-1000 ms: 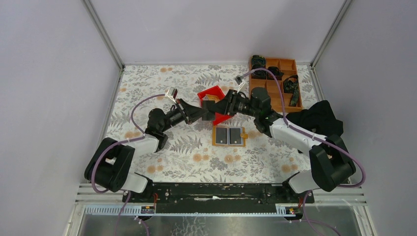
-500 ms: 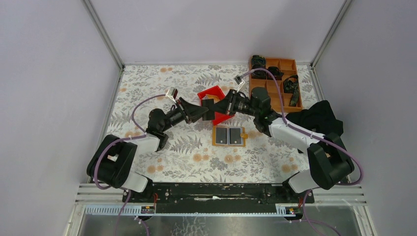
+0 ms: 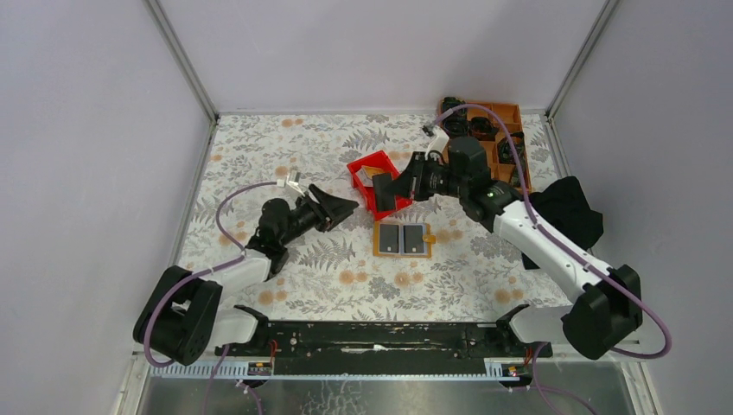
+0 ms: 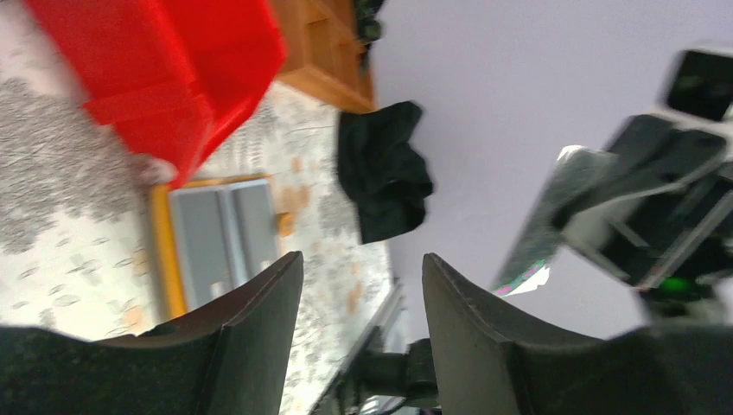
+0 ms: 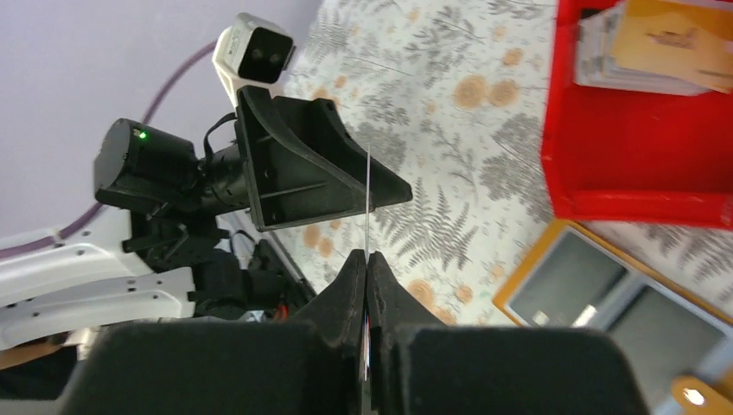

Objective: Put the credit cards into the card holder
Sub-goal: Pick up the credit card from the storage box, then turn over the card slot in the card holder.

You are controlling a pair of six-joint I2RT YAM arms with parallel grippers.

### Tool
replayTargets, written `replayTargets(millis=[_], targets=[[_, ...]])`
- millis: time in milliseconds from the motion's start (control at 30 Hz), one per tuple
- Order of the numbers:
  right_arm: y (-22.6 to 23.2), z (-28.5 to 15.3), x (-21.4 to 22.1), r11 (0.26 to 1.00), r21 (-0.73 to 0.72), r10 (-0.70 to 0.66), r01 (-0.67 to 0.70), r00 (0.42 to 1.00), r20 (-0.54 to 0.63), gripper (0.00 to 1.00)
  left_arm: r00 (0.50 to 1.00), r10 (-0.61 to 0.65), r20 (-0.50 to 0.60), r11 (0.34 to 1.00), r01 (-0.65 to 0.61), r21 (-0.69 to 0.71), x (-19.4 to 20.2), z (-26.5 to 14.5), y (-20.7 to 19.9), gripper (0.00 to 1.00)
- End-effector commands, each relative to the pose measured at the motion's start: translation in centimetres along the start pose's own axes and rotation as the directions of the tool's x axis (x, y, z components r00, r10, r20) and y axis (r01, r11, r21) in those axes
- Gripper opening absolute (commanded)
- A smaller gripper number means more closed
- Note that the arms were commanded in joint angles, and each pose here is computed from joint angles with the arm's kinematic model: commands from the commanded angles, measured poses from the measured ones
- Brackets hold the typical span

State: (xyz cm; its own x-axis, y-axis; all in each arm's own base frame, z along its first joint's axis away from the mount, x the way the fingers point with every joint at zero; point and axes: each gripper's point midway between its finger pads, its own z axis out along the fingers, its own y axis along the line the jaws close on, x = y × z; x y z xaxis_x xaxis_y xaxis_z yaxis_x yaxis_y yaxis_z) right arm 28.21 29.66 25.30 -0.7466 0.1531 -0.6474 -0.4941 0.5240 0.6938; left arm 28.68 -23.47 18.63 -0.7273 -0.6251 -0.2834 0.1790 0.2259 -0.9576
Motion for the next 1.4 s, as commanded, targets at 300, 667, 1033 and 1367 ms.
replayTargets(millis=[300, 667, 1033, 1367], targets=[[-9.4, -5.2, 6.0, 0.852, 0.517, 0.062, 0.081, 0.965, -0.254, 0.0, 0.936, 0.269, -0.228, 0.881, -0.335, -0.335, 6.6, 1.4, 6.9, 0.44], [-12.6, -4.7, 7.6, 0.75, 0.64, 0.101, 0.17, 0.926, -0.363, 0.0, 0.868, 0.346, -0.357, 0.792, -0.474, -0.385, 9.1, 3.5, 8.3, 0.35], [-14.9, -3.8, 8.9, 0.651, 0.702, 0.077, 0.289, 0.895, -0.44, 0.0, 0.829, 0.367, -0.422, 0.737, -0.536, -0.412, 10.3, 5.7, 9.6, 0.32], [-16.4, -2.9, 10.3, 0.598, 0.723, 0.053, 0.345, 0.883, -0.465, 0.0, 0.817, 0.358, -0.453, 0.698, -0.556, -0.451, 11.0, 5.3, 11.6, 0.32]])
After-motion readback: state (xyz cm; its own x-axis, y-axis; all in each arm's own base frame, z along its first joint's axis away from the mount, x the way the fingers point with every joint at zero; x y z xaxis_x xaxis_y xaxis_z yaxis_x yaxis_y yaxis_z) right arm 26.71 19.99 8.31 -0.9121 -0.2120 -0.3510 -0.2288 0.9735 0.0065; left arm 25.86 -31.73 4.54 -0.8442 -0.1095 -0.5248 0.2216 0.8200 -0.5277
